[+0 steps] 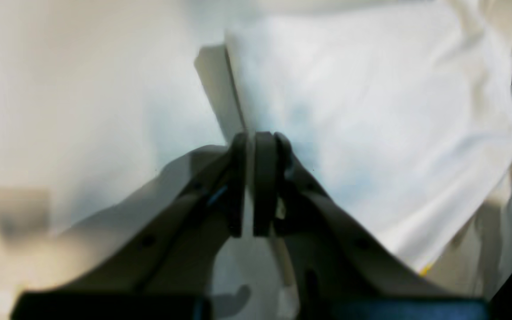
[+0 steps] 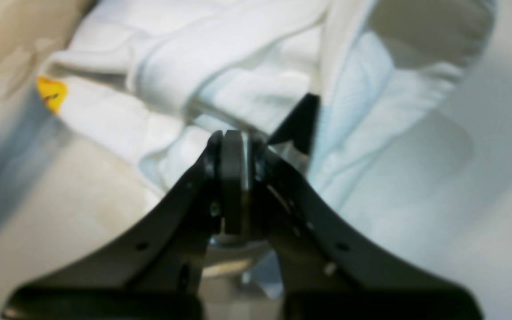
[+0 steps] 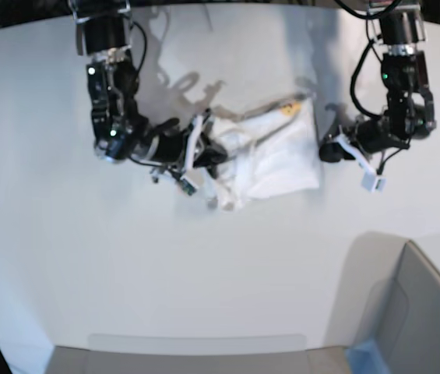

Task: Layout the t-shirt on the table in an organized manner, then fold the t-shirt properly

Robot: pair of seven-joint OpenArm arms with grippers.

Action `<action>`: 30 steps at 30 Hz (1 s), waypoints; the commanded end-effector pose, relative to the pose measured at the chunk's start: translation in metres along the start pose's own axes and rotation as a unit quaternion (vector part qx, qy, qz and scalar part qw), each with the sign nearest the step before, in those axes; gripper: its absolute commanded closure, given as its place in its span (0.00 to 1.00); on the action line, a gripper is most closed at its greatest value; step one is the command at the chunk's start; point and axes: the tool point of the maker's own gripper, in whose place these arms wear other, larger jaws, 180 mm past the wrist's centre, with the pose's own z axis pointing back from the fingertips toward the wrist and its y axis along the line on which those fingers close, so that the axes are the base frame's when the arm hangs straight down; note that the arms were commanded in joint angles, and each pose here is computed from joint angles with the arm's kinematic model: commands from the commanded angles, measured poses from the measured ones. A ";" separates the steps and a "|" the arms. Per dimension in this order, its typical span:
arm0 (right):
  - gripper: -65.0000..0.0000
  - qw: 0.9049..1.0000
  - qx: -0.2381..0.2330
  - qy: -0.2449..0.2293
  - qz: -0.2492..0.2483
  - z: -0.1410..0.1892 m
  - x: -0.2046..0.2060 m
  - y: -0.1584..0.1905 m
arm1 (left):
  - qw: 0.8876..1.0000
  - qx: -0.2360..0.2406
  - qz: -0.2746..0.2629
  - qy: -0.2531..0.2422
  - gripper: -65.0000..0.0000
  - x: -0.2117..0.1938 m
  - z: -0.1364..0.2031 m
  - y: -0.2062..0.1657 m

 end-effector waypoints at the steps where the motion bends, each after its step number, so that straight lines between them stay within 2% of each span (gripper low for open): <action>1: 0.97 1.000 0.005 -0.026 0.011 0.000 0.022 -0.005 | 1.000 -0.003 -0.007 -0.010 0.95 0.003 0.006 -0.002; 5: 0.97 1.000 -0.002 -0.017 0.006 -0.003 0.030 -0.028 | 1.000 -0.001 -0.010 0.008 0.95 -0.023 0.011 -0.005; 13: 0.97 0.997 -0.004 -0.069 0.018 -0.004 0.073 -0.042 | 0.999 -0.007 -0.037 0.019 0.95 -0.055 0.030 -0.028; 15: 0.97 0.996 -0.009 -0.085 0.036 0.003 0.087 -0.040 | 0.999 -0.001 -0.046 0.003 0.95 -0.046 0.037 -0.030; 17: 0.97 0.992 -0.013 -0.107 0.060 0.013 0.100 -0.029 | 0.998 0.021 -0.047 -0.033 0.95 -0.027 0.054 -0.020; 21: 0.97 0.983 -0.010 -0.154 0.096 0.037 0.115 0.005 | 0.993 0.049 -0.044 -0.100 0.95 0.015 0.076 -0.005; 25: 0.97 0.987 -0.010 -0.138 0.086 0.052 0.092 0.020 | 0.989 0.030 -0.057 -0.132 0.95 0.063 0.067 -0.013; 30: 1.00 0.988 -0.040 -0.140 0.048 0.073 0.059 0.025 | 0.991 -0.003 -0.054 -0.125 0.95 0.091 0.038 -0.022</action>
